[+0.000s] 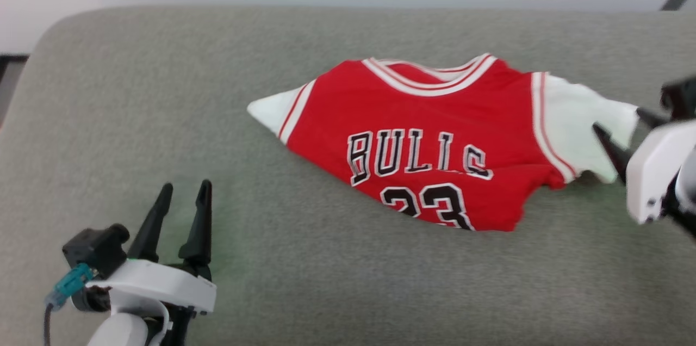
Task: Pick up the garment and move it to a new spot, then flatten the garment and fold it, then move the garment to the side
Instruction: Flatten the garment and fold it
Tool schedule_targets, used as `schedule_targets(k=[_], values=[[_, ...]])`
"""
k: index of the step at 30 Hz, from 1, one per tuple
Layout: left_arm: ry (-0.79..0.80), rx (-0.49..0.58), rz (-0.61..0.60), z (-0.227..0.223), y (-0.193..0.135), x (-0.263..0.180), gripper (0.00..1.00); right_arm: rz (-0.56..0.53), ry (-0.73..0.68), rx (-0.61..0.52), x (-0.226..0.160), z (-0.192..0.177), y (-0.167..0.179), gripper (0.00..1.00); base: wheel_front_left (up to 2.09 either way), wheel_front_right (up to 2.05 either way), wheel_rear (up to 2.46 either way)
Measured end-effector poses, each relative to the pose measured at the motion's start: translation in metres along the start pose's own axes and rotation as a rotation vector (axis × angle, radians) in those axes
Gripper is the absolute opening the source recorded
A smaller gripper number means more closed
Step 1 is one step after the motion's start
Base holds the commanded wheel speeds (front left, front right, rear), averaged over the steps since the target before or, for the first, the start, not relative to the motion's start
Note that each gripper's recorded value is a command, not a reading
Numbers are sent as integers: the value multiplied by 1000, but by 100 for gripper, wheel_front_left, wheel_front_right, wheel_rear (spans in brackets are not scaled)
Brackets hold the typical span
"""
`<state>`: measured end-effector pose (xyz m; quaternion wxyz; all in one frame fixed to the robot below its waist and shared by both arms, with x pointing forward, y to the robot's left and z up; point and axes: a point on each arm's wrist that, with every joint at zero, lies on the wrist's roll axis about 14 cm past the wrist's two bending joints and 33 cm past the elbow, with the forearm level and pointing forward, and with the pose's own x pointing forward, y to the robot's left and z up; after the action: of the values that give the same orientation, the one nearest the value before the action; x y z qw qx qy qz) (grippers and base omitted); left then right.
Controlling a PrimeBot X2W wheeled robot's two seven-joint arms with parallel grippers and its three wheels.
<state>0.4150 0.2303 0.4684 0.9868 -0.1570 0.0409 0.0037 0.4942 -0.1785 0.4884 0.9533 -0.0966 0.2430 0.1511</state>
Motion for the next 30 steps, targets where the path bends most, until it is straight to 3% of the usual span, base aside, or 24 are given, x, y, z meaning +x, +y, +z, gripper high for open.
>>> schedule_targets(k=[3, 8, 21, 23, 24, 25, 30], values=[[-35, 62, 5, 8, 4, -3, 100, 48, 81, -18, 23, 2, 0, 100, 0, 0, 0], [-41, 92, 31, 5, 17, -5, 100, 30, 226, -87, 55, -5, -24, 100, 0, 0, 0], [20, 155, 99, -16, 49, 1, 100, 94, 454, -161, 124, -49, -16, 100, 0, 0, 0], [16, 193, 82, -9, 51, 8, 100, 103, 457, -171, 129, -50, -12, 44, 0, 0, 0], [6, 214, 56, -4, 48, 14, 100, 107, 457, -172, 129, -50, -11, 6, 0, 0, 0], [-4, 241, 21, 3, 43, 20, 100, 113, 457, -166, 130, -50, -9, 0, 0, 0, 0], [-30, 337, -162, 31, 11, 59, 100, 123, 445, -162, 126, -49, -5, 0, 0, 0, 0]])
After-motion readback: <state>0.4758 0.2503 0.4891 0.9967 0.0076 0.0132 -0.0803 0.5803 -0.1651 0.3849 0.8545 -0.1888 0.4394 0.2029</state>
